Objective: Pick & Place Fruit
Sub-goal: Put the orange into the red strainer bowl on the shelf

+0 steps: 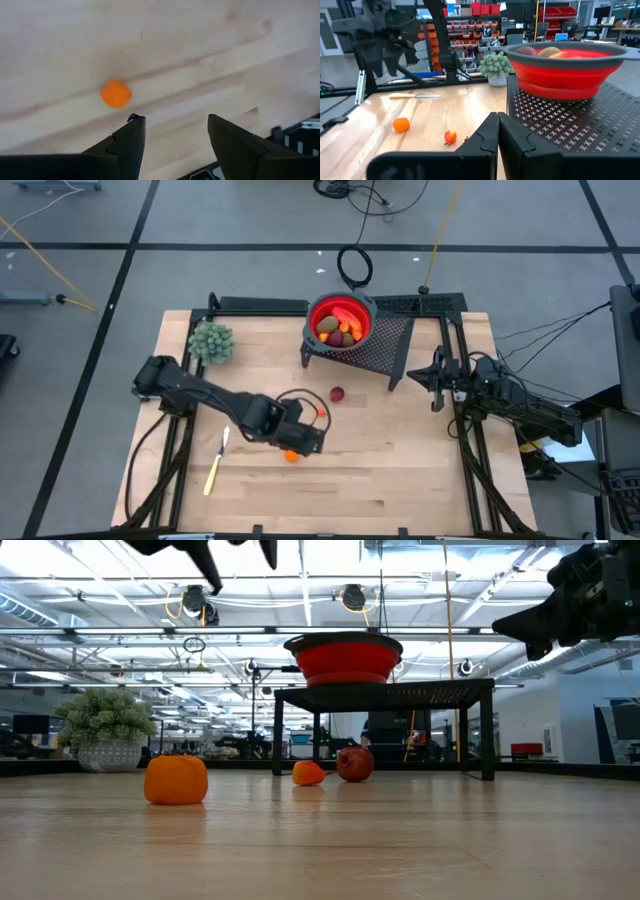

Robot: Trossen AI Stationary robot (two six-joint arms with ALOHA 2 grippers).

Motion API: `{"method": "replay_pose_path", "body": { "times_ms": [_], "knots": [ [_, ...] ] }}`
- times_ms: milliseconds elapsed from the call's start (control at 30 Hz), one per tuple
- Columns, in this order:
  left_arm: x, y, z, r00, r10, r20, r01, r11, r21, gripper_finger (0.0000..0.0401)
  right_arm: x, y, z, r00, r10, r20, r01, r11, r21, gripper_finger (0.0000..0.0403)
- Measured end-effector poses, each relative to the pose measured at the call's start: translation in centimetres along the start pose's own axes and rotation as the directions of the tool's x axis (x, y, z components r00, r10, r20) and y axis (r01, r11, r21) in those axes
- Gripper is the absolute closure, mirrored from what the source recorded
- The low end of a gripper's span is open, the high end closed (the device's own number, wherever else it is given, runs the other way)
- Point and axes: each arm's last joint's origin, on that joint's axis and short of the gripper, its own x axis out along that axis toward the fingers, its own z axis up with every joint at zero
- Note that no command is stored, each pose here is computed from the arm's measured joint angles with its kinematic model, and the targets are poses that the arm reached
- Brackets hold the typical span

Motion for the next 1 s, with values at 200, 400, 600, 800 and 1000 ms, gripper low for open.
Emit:
{"method": "replay_pose_path", "body": {
  "times_ms": [200, 400, 600, 800, 1000],
  "knots": [
    [1.9, 0.0, -1.2, 0.996, 0.071, -0.055, -0.076, 0.993, -0.093, 0.0187, 0.0, 0.0, -0.1, 1.0, -0.001, -0.009, 0.001, 1.0, -0.015, 0.0403],
    [2.7, 0.2, -1.8, 0.991, 0.116, -0.063, -0.126, 0.971, -0.201, 0.0187, 0.0, 0.0, -0.1, 1.0, -0.001, -0.012, 0.001, 1.0, -0.012, 0.0403],
    [3.6, 0.5, -2.0, 0.985, 0.165, -0.054, -0.174, 0.948, -0.268, 0.0187, 0.0, 0.0, -0.2, 1.0, -0.001, -0.019, 0.001, 1.0, -0.01, 0.0403],
    [4.4, 0.7, -2.0, 0.978, 0.207, -0.015, -0.201, 0.926, -0.32, 0.0187, 0.0, 0.0, -0.4, 0.999, -0.001, -0.04, 0.001, 1.0, -0.006, 0.0403],
    [6.0, 1.8, -2.1, 0.969, 0.246, 0.002, -0.224, 0.885, -0.408, 0.0187, 0.0, 0.0, -0.4, 0.999, -0.001, -0.037, 0.0, 1.0, -0.006, 0.0403]
  ]
}}
